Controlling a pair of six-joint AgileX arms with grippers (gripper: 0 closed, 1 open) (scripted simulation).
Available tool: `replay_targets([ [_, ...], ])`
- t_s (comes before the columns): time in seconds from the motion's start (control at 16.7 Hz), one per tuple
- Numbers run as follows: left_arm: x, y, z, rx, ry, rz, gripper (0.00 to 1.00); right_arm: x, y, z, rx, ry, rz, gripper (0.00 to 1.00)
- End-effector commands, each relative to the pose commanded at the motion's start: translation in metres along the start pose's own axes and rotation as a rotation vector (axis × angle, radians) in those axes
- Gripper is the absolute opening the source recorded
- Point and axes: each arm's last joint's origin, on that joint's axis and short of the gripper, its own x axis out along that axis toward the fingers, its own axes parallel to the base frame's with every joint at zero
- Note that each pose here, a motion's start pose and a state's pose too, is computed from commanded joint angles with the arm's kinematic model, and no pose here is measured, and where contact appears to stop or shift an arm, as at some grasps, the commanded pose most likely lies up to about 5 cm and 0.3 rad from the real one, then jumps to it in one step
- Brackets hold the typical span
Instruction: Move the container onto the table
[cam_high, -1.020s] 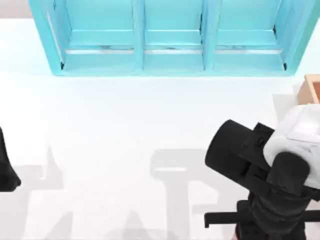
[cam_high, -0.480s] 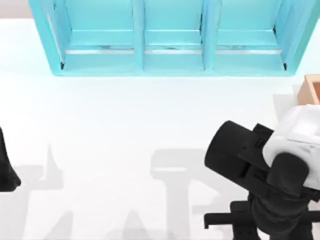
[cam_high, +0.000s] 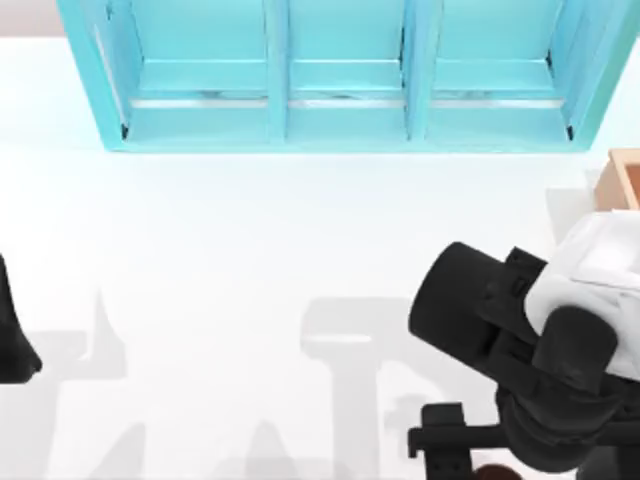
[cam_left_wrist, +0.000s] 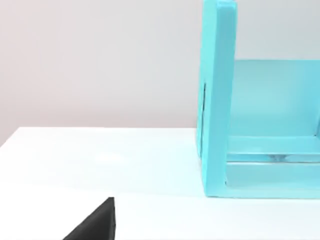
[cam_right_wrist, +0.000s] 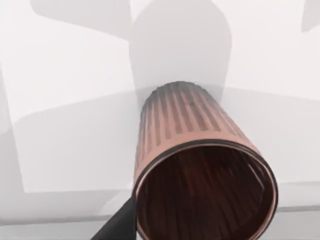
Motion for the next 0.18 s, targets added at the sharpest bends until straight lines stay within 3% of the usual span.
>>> replay_targets([
  [0.18,0.0000,0.0000,0.0000,0.000,0.000,0.000,1.00,0.0000,0.0000,0.0000,0.000,0.000,0.000,1.00],
])
